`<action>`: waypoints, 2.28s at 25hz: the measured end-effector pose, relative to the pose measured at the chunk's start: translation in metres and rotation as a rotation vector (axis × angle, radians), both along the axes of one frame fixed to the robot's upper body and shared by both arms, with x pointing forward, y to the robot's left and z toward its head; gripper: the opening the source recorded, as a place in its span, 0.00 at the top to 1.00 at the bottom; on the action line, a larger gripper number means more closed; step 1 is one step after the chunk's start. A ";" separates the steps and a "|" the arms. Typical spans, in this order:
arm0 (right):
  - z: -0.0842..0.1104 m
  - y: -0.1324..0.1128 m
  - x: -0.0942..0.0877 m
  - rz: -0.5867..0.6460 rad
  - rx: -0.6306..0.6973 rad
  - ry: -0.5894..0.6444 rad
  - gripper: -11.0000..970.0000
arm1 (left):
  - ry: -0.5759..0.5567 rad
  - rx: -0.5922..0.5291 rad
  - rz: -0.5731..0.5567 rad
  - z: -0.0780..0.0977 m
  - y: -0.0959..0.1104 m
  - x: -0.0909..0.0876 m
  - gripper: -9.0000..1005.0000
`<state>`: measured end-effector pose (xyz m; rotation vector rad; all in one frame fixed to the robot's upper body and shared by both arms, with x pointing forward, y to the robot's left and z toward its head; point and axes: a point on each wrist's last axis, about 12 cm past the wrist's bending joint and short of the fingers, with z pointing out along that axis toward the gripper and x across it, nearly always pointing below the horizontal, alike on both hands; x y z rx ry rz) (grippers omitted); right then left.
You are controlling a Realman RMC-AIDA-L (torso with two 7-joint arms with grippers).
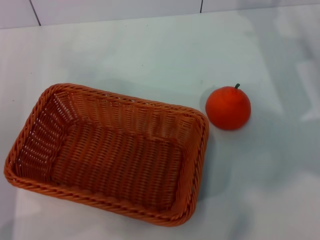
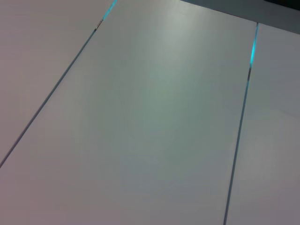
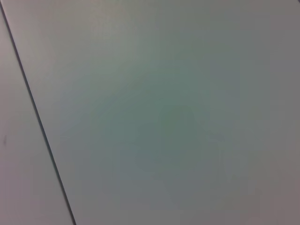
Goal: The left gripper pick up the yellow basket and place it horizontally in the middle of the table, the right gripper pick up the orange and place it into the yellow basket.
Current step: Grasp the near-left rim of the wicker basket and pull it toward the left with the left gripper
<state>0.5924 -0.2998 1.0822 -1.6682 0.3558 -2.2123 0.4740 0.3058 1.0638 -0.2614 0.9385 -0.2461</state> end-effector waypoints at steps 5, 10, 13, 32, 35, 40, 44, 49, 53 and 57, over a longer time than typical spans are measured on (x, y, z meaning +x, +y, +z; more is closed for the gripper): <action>0.003 -0.001 0.003 -0.006 -0.001 -0.004 0.03 | -0.001 -0.001 -0.003 0.001 -0.001 0.002 0.12; 0.002 0.000 0.003 -0.005 0.004 0.003 0.03 | -0.002 -0.016 -0.009 0.000 0.000 0.001 0.12; 0.000 0.001 0.003 -0.004 0.010 0.008 0.03 | -0.002 -0.030 -0.016 0.000 0.001 0.000 0.12; -0.001 -0.002 0.004 -0.014 0.013 0.025 0.03 | 0.028 0.005 -0.373 0.025 0.035 0.017 0.12; -0.001 -0.003 0.004 -0.023 0.019 0.024 0.03 | 0.119 0.006 -0.527 0.040 0.055 0.027 0.12; -0.001 -0.008 0.003 -0.047 0.030 0.028 0.03 | 0.412 0.063 -0.764 0.076 0.082 0.044 0.12; -0.002 -0.011 0.005 -0.062 0.035 0.043 0.03 | 0.681 0.157 -0.858 0.104 0.084 0.053 0.12; 0.000 -0.011 0.011 -0.067 0.031 0.060 0.03 | 1.002 0.267 -0.868 0.125 0.070 0.065 0.12; 0.000 -0.011 0.012 -0.067 0.032 0.064 0.03 | 1.192 0.296 -0.855 0.133 0.055 0.071 0.13; 0.000 -0.011 0.012 -0.071 0.035 0.063 0.03 | 1.316 0.290 -0.840 0.137 0.046 0.075 0.14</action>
